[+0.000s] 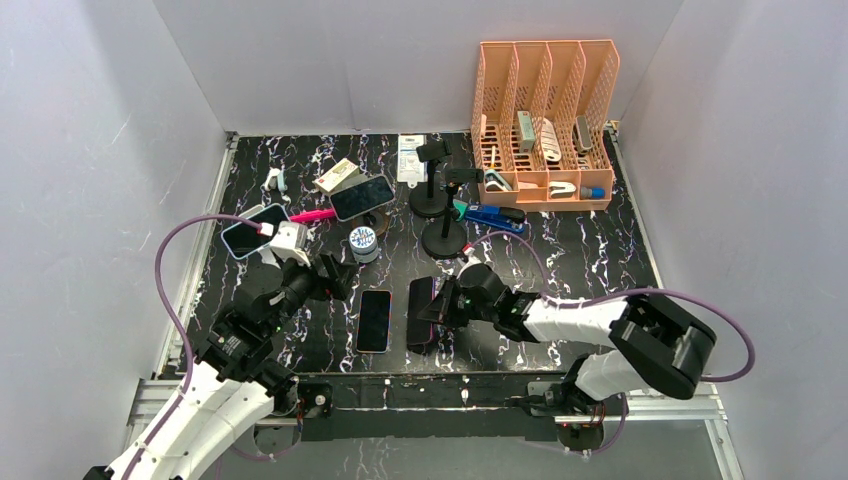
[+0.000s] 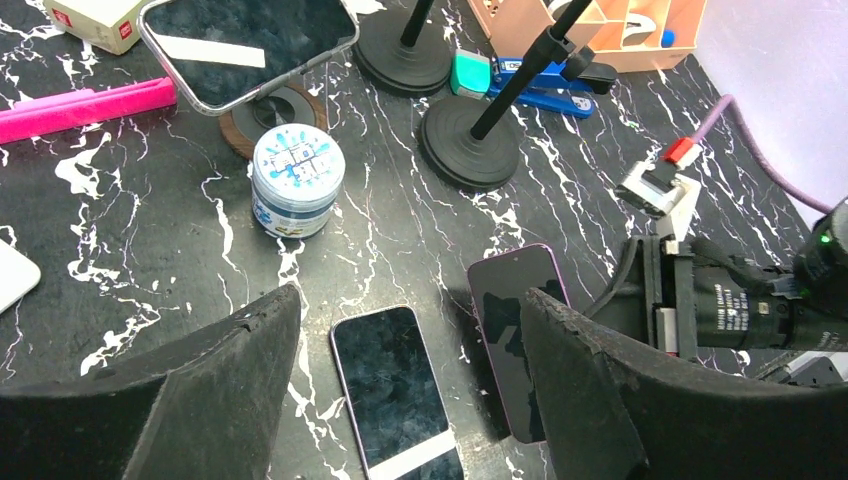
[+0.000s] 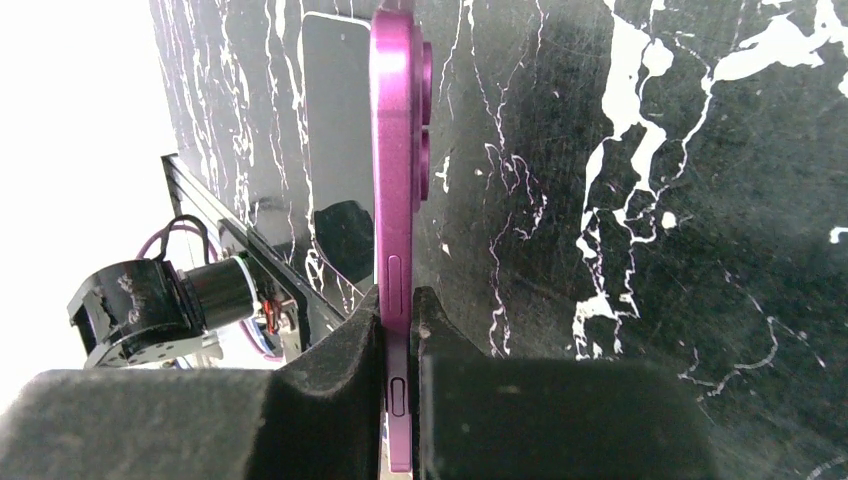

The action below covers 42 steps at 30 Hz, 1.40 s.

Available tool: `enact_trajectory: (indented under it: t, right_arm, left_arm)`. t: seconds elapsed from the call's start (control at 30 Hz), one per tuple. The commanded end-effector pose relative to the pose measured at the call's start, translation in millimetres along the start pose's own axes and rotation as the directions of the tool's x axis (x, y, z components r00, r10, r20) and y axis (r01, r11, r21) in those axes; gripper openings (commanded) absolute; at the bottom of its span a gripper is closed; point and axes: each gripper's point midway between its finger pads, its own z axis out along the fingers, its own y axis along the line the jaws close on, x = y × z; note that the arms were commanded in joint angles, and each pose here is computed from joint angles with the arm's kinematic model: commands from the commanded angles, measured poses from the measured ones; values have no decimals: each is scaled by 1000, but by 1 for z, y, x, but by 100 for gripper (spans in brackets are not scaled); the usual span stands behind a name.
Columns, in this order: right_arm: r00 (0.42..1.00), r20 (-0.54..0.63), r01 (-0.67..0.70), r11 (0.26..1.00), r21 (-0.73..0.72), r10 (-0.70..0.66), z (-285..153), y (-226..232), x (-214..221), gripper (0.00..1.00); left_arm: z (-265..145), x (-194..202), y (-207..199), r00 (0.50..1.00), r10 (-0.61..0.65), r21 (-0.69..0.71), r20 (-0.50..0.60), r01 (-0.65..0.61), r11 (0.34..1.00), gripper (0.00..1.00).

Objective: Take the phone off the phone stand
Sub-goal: Place the phone at the center of the board.

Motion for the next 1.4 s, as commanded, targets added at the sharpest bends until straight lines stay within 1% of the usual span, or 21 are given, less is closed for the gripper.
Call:
enact_trajectory:
  t: [0.0,0.33,0.67,0.7,0.73,0.87,0.97,1.03,1.37]
  right_arm:
    - [998,13,-56,987,-149,58,7,39,-13,1]
    - [992,-80,-110,985,-135,100,27,29,4,1]
    - [990,-96,-115,989,-92,106,37,15,9,1]
    - [990,-96,-115,990,-84,107,37,13,9,4]
    - [989,-96,-116,990,-78,109,36,11,10,10]
    - [989,-98,-113,992,-55,107,35,4,11,36]
    - [990,-97,-109,993,-36,106,35,0,12,45]
    - [990,-95,-108,994,-23,105,34,-2,12,48]
    - [994,-49,-94,995,14,95,21,-19,11,50]
  left_arm:
    - [-1,2,-1,1000,16,12,-9,-16,1000,77]
    - [-1,2,-4,1000,20,29,-10,-20,999,77]
    - [0,3,-4,1000,20,33,-13,-19,999,77]
    - [0,4,-3,1000,19,28,-13,-19,999,77]
    - [0,4,-3,1000,19,27,-14,-19,999,77]
    - [1,4,-4,1000,18,27,-16,-17,999,77]
    - [1,5,-3,1000,19,26,-20,-19,999,77]
    - [1,5,-3,1000,20,24,-20,-19,1000,77]
    - [3,6,-2,999,22,20,-27,-22,1000,76]
